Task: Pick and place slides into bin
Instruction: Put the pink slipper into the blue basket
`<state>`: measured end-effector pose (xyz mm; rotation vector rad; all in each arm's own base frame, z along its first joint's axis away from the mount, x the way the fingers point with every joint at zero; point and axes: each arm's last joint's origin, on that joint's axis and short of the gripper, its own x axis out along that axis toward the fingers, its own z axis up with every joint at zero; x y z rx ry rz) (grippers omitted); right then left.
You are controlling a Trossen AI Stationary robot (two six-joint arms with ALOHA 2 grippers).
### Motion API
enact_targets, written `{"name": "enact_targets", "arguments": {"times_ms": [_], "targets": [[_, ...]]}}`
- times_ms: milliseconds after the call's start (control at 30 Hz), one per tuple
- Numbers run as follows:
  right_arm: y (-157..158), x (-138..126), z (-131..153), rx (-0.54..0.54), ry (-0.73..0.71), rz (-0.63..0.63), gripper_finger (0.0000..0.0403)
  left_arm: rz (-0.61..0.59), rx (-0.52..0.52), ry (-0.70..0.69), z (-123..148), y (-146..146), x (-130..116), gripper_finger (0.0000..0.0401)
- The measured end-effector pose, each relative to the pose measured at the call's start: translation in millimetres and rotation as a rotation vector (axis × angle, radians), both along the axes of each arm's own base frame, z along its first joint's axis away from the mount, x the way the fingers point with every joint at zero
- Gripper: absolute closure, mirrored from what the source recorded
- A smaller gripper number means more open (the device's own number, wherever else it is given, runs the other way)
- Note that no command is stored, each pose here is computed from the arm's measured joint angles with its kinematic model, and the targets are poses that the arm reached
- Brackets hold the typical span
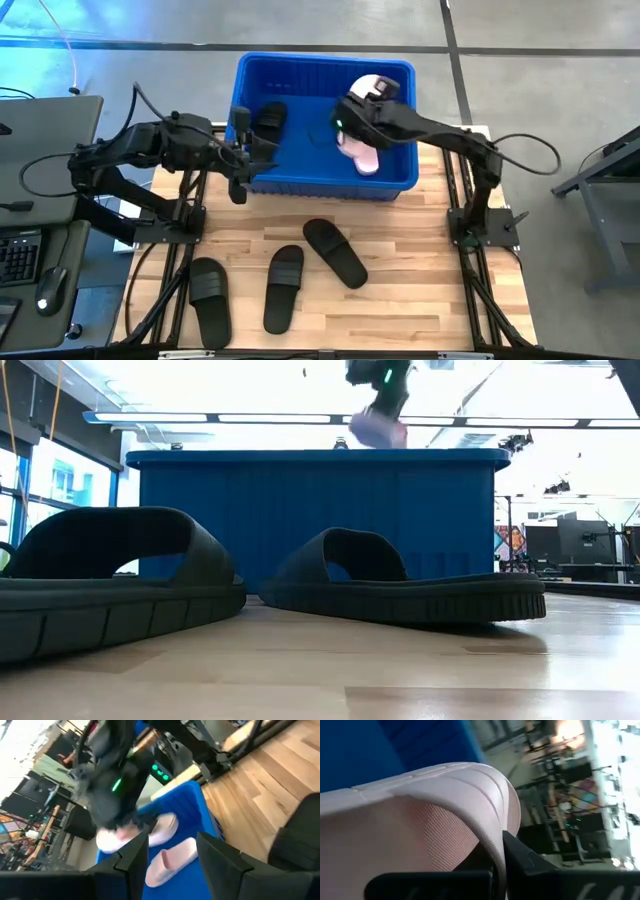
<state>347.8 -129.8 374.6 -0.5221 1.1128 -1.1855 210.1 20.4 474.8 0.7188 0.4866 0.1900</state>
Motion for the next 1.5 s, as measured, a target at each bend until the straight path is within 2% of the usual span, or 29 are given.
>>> {"name": "enact_targets", "arguments": {"times_ms": [100, 200, 367, 433, 600, 767, 1000, 1200, 1333, 1500], "targets": [[-36, 12, -38, 0.058, 0.031, 0.029, 0.0403, 0.000, -0.002, 0.030, -4, 0, 3, 0.0245], [-59, 15, -75, 0.056, 0.061, 0.027, 0.0403, 0.001, -0.003, 0.053, -7, 0, 6, 0.0245], [-77, 7, -127, 0.126, 0.089, 0.103, 0.0403, 0.001, -0.005, 0.078, -9, 0, 6, 0.0245], [-82, 4, -141, 0.143, 0.084, 0.126, 0.0403, 0.001, -0.005, 0.076, -9, 0, 6, 0.0245], [-86, -5, -170, 0.245, 0.080, 0.276, 0.0402, 0.008, -0.021, 0.060, -8, 0, 6, 0.0245], [-86, -7, -176, 0.248, 0.071, 0.300, 0.0373, 0.010, -0.025, 0.051, -8, 0, 7, 0.0245], [-87, -5, -174, 0.257, 0.026, 0.295, 0.0277, 0.010, -0.024, 0.045, -7, 0, 7, 0.0245], [-85, -5, -173, 0.247, -0.067, 0.213, 0.0204, 0.010, -0.024, 0.045, -7, 0, 7, 0.0245], [-75, -4, -162, 0.189, -0.040, 0.198, 0.0185, 0.010, -0.024, 0.049, -8, 1, 9, 0.0245], [-46, -8, -127, 0.156, -0.050, 0.262, 0.0183, 0.010, -0.026, 0.081, -12, 1, 11, 0.0245]]}}
